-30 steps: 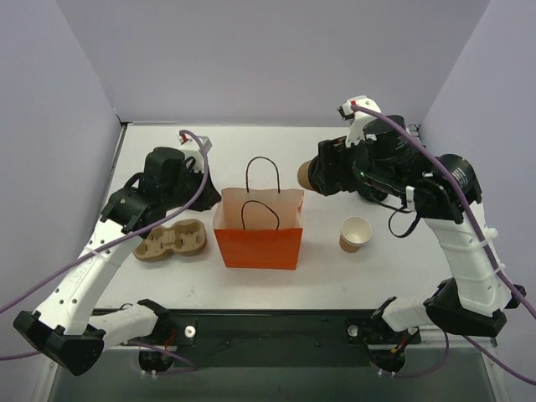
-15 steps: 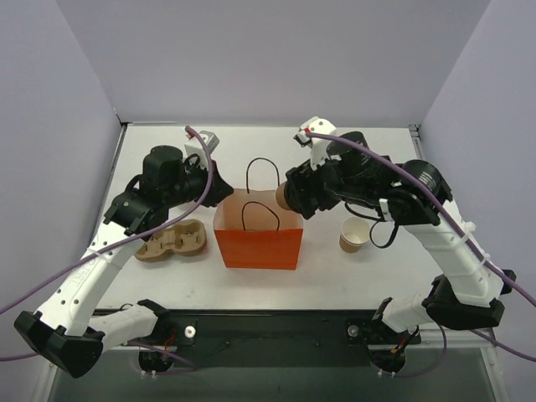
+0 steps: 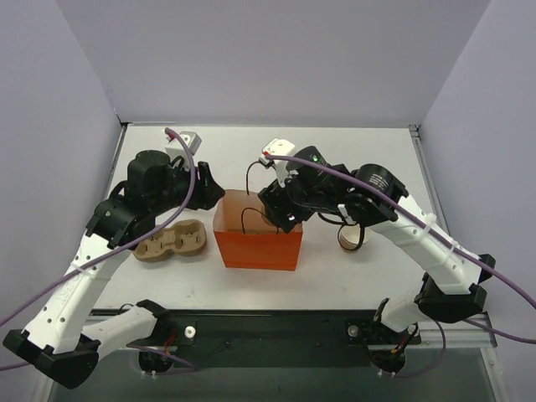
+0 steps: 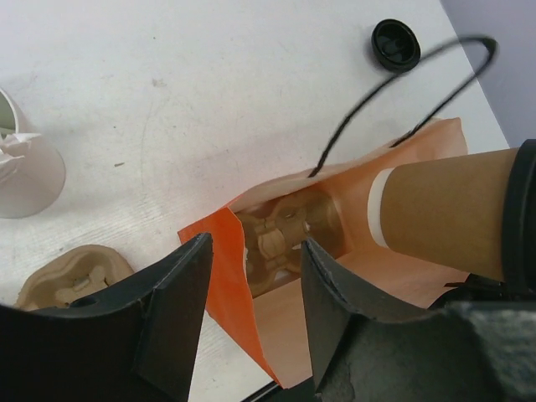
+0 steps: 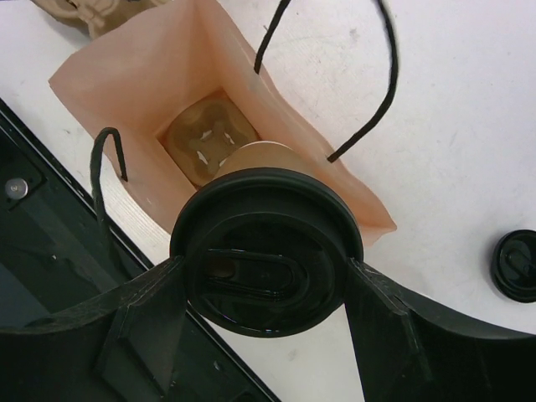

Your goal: Pack the takeout coffee

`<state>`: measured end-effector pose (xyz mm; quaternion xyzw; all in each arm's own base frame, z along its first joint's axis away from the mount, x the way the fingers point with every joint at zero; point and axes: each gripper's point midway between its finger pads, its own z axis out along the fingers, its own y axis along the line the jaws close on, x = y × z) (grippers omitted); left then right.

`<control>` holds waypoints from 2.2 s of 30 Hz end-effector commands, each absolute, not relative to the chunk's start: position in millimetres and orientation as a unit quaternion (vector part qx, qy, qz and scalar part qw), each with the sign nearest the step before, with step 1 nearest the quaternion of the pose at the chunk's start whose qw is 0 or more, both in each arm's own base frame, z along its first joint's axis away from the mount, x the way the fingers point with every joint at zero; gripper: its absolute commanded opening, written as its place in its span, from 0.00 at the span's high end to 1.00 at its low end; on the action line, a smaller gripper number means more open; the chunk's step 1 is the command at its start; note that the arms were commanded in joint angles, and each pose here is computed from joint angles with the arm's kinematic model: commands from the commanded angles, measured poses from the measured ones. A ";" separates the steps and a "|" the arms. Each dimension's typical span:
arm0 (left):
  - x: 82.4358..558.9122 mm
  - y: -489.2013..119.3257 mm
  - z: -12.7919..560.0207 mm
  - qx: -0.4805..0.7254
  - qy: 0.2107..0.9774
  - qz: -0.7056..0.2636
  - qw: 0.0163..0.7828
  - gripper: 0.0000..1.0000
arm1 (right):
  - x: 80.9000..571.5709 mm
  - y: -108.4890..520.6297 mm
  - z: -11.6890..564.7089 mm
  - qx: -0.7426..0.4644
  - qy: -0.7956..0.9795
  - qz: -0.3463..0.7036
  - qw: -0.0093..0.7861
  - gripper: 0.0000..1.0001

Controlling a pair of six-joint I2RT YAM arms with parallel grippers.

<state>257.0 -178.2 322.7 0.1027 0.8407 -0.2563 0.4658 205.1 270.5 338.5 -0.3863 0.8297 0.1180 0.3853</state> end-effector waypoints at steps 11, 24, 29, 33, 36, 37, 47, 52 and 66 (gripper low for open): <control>253.5 -182.0 279.2 0.114 0.881 -0.237 0.394 0.45 | 182.1 276.9 327.3 -0.417 0.815 0.106 0.387 0.56; 256.3 -213.0 311.2 0.182 0.813 -0.301 0.463 1.00 | 177.7 276.8 322.6 -0.436 0.802 0.070 0.401 0.56; 253.7 -221.5 332.4 0.237 0.741 -0.324 0.539 1.00 | 196.1 276.3 339.2 -0.420 0.796 0.054 0.432 0.56; 246.9 -222.0 323.8 0.257 0.705 -0.335 0.570 1.00 | 197.4 280.1 345.3 -0.417 0.795 0.069 0.435 0.56; 239.5 -223.6 323.4 0.266 0.698 -0.345 0.568 1.00 | 196.9 280.8 346.1 -0.416 0.793 0.074 0.438 0.56; 239.0 -222.6 324.8 0.261 0.700 -0.345 0.568 1.00 | 196.1 280.3 343.7 -0.418 0.794 0.072 0.435 0.56; 212.0 -210.2 322.1 0.217 0.678 -0.381 0.590 1.00 | 178.8 271.0 281.1 -0.487 0.773 0.024 0.406 0.57; 193.6 -210.8 304.1 0.220 0.669 -0.411 0.579 1.00 | 170.7 271.4 256.4 -0.543 0.727 -0.052 0.417 0.58; 152.7 -200.3 286.7 0.203 0.676 -0.456 0.543 1.00 | 166.1 277.3 239.5 -0.576 0.683 -0.116 0.434 0.58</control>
